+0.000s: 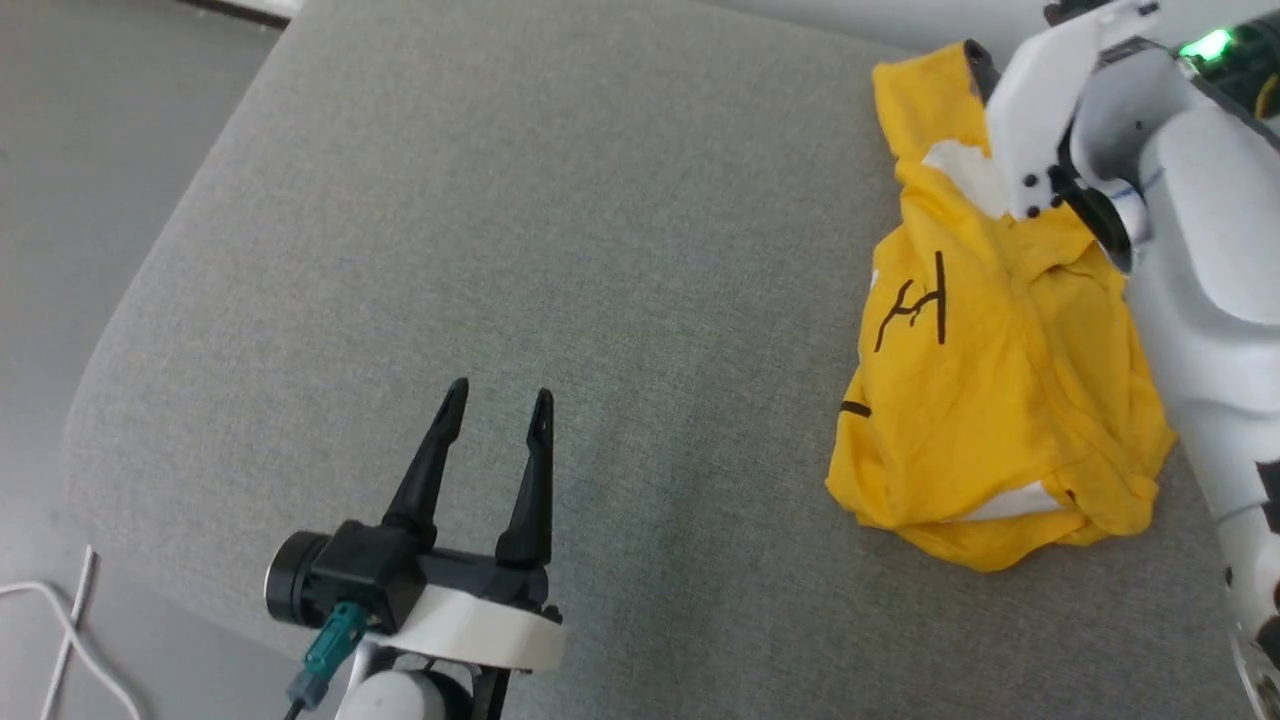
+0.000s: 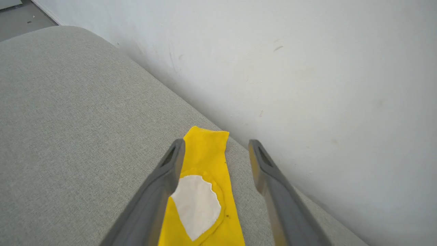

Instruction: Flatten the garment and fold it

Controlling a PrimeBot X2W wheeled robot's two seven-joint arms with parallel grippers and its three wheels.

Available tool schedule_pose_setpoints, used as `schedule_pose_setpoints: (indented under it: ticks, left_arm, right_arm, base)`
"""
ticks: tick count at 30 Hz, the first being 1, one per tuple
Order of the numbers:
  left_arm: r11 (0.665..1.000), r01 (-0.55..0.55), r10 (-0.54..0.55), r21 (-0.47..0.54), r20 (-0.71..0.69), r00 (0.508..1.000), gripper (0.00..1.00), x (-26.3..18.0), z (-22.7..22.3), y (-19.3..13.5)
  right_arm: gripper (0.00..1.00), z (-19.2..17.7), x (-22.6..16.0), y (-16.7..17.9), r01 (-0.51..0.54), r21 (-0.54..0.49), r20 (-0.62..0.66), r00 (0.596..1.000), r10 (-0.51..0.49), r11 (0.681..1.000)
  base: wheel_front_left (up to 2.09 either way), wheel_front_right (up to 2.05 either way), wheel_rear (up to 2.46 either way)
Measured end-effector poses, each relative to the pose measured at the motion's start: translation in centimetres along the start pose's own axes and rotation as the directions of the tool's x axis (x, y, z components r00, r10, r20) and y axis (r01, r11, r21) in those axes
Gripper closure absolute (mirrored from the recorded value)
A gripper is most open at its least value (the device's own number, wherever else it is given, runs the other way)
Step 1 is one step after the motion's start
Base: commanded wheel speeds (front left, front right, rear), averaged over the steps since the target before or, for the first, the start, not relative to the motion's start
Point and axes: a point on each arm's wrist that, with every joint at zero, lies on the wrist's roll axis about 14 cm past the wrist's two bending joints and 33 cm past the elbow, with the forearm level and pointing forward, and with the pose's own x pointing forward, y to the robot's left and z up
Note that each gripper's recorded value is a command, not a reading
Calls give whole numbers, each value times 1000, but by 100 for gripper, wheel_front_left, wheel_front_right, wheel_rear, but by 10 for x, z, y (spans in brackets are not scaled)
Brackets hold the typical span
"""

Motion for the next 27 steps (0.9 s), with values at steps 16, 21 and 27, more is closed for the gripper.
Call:
schedule_pose_setpoints:
  ticks: [16,21,27]
  left_arm:
    - [999,43,-41,-27,65,997,0,-17,18,-13]
    - [998,53,-52,-23,45,998,0,-11,11,-17]
    - [999,52,-52,-8,32,998,0,1,7,-15]
  right_arm:
    - [0,-152,-154,-46,210,182,-324,935,-143,961]
    - [0,-183,-164,-28,206,202,-401,909,-111,957]
    - [71,-194,-141,-14,175,207,-419,905,-74,963]
  base:
    - [0,0,0]
    - [0,0,0]
    - [0,0,0]
